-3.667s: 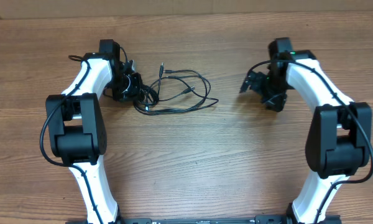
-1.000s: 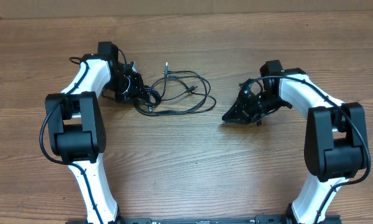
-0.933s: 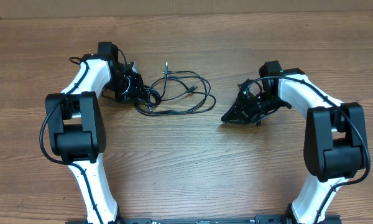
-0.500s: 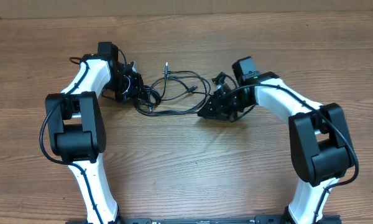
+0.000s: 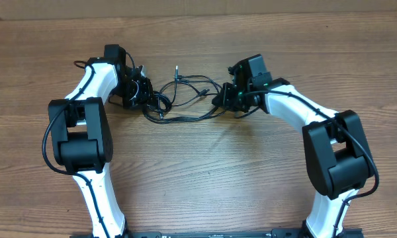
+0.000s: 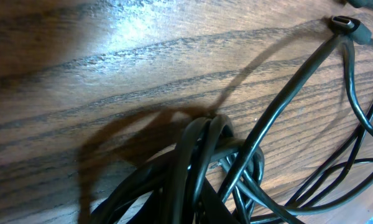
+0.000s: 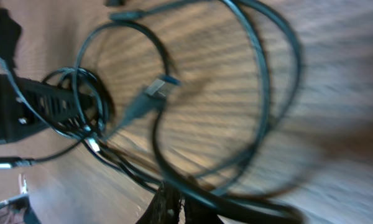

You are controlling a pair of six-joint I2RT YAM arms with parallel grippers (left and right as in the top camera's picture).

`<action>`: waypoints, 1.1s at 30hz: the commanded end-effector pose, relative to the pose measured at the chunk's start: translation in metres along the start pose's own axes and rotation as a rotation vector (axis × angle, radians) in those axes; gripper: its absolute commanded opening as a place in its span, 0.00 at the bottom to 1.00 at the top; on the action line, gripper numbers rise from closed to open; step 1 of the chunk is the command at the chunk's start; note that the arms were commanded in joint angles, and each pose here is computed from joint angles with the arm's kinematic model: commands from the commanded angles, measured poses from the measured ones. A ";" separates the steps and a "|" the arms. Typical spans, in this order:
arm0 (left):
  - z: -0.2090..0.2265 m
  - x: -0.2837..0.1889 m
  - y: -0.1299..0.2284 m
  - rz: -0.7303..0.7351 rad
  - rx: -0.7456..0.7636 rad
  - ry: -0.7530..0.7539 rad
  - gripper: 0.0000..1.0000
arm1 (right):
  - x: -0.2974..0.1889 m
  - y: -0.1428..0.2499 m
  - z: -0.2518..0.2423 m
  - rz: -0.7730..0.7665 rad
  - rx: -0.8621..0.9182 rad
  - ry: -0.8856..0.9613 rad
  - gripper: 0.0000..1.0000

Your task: Untangle cables

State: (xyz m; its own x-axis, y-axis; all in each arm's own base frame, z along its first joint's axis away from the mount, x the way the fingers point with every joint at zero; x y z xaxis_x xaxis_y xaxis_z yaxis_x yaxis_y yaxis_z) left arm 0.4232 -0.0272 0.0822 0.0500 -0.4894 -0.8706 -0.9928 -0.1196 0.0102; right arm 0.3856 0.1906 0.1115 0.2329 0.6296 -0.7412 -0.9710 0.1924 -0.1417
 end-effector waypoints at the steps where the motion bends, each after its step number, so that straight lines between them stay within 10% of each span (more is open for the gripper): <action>1: 0.006 0.009 0.003 0.026 0.000 0.006 0.12 | 0.005 -0.003 0.001 -0.067 0.054 0.048 0.04; 20: 0.006 0.009 0.002 0.025 0.001 0.006 0.12 | 0.049 -0.013 -0.027 -0.106 0.111 0.033 0.04; 33: 0.006 0.009 0.002 0.024 0.003 0.006 0.12 | 0.007 -0.020 -0.105 -0.052 0.508 0.225 0.04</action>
State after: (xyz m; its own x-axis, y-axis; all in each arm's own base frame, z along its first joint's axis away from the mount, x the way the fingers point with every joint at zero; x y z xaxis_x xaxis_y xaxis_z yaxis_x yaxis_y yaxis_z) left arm 0.4237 -0.0272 0.0822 0.0527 -0.4893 -0.8705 -0.9928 -0.1196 0.0072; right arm 0.4093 0.1545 0.0660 0.2472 0.5683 -0.7848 -0.8758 0.4775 0.0699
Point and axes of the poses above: each gripper's point midway between its finger pads, its own x axis out along the fingers, its own z axis along the line the jaws close on, y = z × x, the point moved 9 cm from there along -x, back along the fingers, and after that the axes turned 4 degrees about x, right-handed, at the moved point
